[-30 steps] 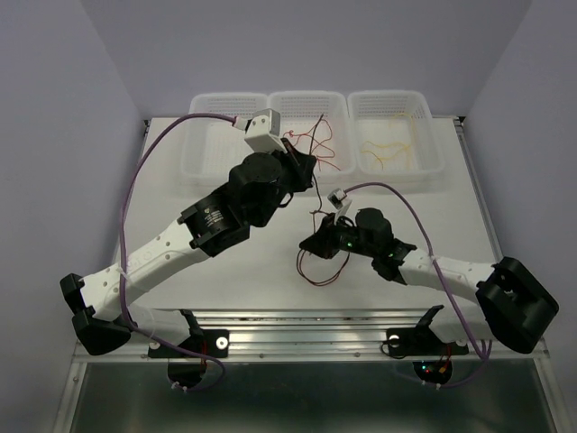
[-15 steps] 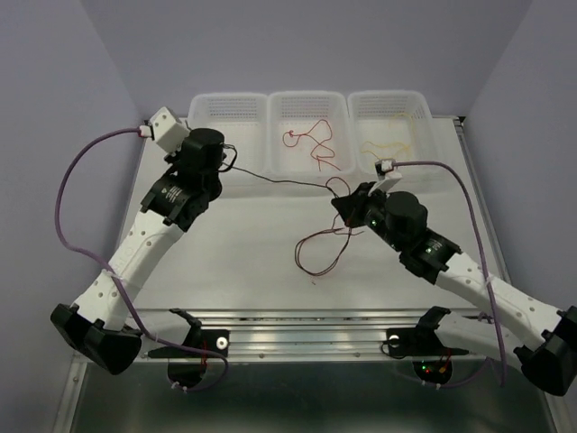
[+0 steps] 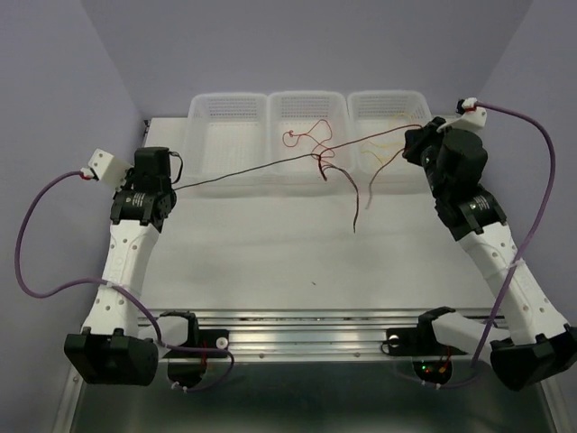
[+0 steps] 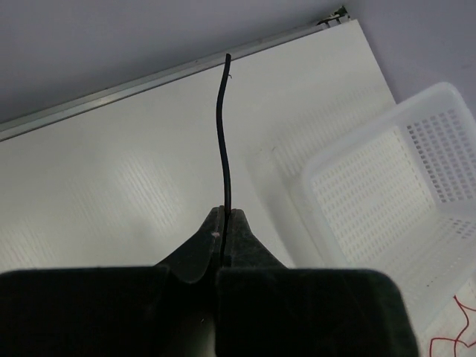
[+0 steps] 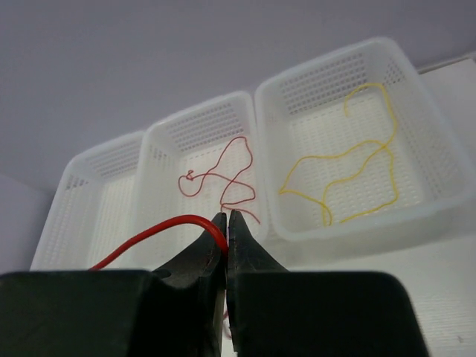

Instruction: Untangle the cables

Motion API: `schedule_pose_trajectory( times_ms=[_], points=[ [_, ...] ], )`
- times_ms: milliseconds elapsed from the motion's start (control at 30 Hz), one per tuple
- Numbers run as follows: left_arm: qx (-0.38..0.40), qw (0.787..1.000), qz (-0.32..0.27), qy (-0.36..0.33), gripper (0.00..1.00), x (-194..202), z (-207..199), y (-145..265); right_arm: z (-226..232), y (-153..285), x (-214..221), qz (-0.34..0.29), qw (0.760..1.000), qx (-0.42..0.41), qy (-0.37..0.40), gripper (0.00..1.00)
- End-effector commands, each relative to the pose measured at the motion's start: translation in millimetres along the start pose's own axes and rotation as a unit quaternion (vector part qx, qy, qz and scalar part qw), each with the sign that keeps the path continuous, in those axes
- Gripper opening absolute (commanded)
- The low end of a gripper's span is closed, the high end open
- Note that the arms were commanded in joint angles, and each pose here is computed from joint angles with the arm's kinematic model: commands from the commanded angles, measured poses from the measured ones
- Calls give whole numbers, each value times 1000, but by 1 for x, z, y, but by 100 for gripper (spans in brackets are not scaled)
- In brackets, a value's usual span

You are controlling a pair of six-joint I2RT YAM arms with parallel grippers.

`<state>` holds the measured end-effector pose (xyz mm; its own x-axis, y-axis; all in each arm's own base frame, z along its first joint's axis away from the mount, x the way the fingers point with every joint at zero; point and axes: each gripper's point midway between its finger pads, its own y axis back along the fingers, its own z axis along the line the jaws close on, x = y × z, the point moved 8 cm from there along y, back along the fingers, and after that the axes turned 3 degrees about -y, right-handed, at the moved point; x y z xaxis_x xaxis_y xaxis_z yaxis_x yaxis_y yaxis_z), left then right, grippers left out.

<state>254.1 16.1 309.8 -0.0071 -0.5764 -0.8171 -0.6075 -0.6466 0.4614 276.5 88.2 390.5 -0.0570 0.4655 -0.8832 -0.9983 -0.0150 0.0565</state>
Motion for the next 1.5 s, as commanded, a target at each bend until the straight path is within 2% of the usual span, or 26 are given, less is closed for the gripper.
schedule_pose_trajectory(
  times_ms=[0, 167, 300, 433, 700, 867, 1000, 1067, 1100, 1167, 1200, 1267, 1333, 1367, 1400, 1467],
  points=[
    [-49, 999, 15, -10, 0, -2, 27, -23, -27, -15, -45, -55, 996, 76, -1, 1],
    [-63, 998, 16, 4, 0, -8, 36, -34, -68, -28, -91, -73, 992, 105, -14, 1],
    [-80, 996, 30, 1, 0, -3, 42, -45, -121, -25, -140, -107, 983, 142, -39, 1],
    [-86, 995, 41, 2, 0, -2, 44, -52, -134, -24, -156, -77, 992, 80, -53, 1],
    [-59, 995, 76, -5, 0, 16, 42, -59, -105, -21, -154, -30, 997, -55, -37, 1],
    [65, 986, 150, -29, 0, 59, 26, -54, -70, -13, -134, 22, 977, -208, -32, 1],
    [141, 969, 178, -100, 0, 100, 0, -20, -38, -4, -126, 35, 966, -256, -2, 1],
    [184, 950, 207, -145, 10, 129, -9, 2, -19, 1, -120, 48, 954, -296, 0, 1],
    [189, 945, 216, -156, 20, 138, -8, 6, -13, 5, -120, 46, 951, -306, 8, 1],
    [186, 934, 239, -188, 35, 161, 1, 14, -3, 12, -118, 51, 944, -326, 13, 1],
    [179, 935, 245, -185, 47, 166, 3, 16, 7, 18, -117, 55, 936, -346, 13, 1],
    [186, 925, 256, -209, 63, 179, 7, 25, 17, 24, -117, 63, 924, -377, 14, 1],
    [194, 921, 259, -217, 93, 182, 4, 34, 26, 28, -113, 76, 911, -406, 4, 1],
    [198, 917, 260, -229, 99, 183, 4, 40, 29, 28, -108, 81, 902, -424, 9, 1],
    [223, 910, 256, -238, 99, 180, -5, 57, 38, 28, -101, 92, 893, -440, 10, 1],
    [223, 913, 224, -257, 99, 173, -8, 72, 45, 27, -98, 95, 889, -447, 14, 1]
  ],
)
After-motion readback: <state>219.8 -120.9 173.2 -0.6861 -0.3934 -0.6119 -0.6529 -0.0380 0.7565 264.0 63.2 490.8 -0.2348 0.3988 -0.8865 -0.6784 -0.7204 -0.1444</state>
